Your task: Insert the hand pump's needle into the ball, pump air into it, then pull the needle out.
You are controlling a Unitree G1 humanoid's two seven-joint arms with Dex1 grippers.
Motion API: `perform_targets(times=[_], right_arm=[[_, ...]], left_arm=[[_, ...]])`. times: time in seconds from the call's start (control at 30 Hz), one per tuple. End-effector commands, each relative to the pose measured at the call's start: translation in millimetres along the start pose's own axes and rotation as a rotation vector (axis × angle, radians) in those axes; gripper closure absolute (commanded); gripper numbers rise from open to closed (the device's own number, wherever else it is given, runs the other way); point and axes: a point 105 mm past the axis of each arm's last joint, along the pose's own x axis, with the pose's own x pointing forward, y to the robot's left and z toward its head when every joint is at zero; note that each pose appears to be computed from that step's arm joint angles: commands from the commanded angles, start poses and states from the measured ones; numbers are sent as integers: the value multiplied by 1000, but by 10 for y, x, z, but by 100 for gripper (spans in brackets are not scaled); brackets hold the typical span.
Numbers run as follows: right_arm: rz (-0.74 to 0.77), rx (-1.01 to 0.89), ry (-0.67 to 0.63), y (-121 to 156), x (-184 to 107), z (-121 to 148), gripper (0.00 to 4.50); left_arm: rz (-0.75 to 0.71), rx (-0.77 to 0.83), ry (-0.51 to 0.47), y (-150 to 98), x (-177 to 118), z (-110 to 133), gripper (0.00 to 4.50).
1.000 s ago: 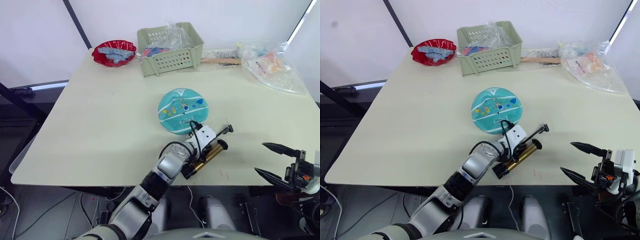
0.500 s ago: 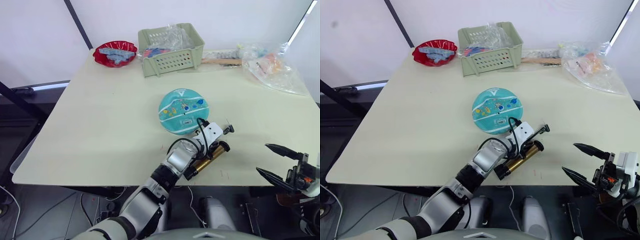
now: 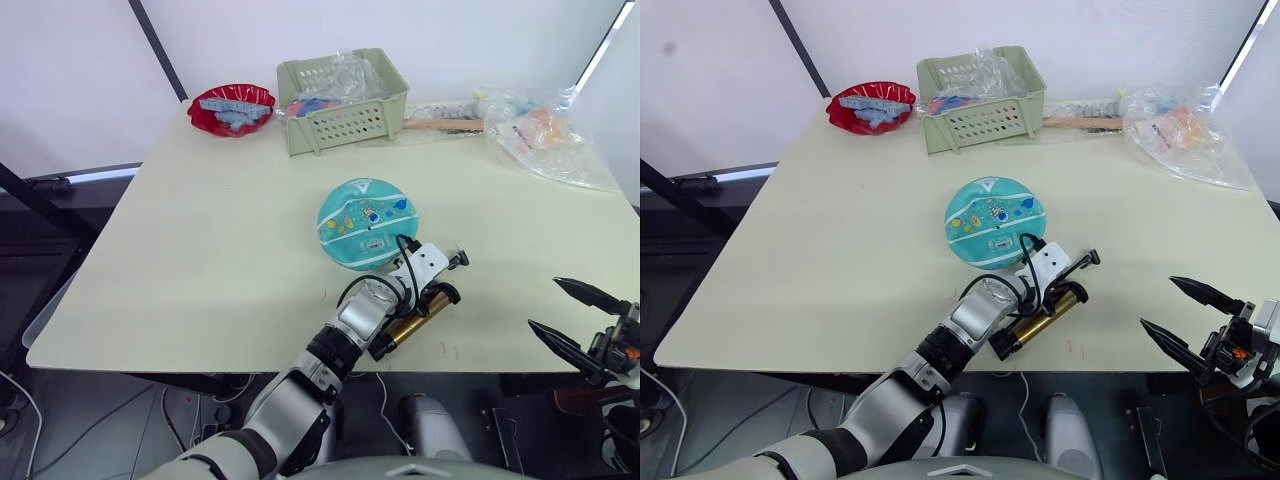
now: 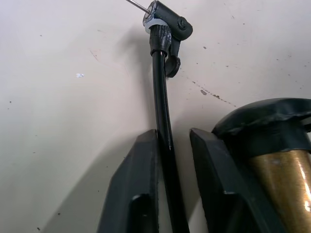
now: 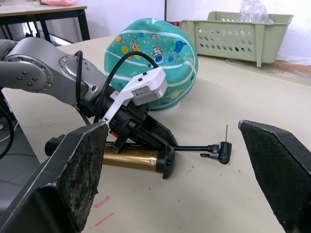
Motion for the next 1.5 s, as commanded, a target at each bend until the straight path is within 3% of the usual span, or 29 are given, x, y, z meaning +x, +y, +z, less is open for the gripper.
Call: perform_targets(times=[0.03, 0.33, 0.77, 1.03, 1.3, 1.5], right_arm=[[-13, -30, -11, -41, -44, 74, 0], [-13, -27, -18, -32, -43, 61, 0], [-36, -5, -21, -20, -44, 15, 0], [-134, -5, -15, -90, 33, -44, 0], [-291, 158, -84, -214, 270, 12, 0], [-277, 371, -136, -206, 556, 138, 0]], left_arm=[[5, -9, 81, -28, 31, -228, 449], [-24, 3, 60, -77, 1, -171, 449], [-153, 50, -107, -174, -228, 203, 449], [-222, 80, -238, -133, -466, 380, 449], [-277, 53, -376, -110, -632, 545, 449], [-362, 44, -457, -155, -721, 590, 449]])
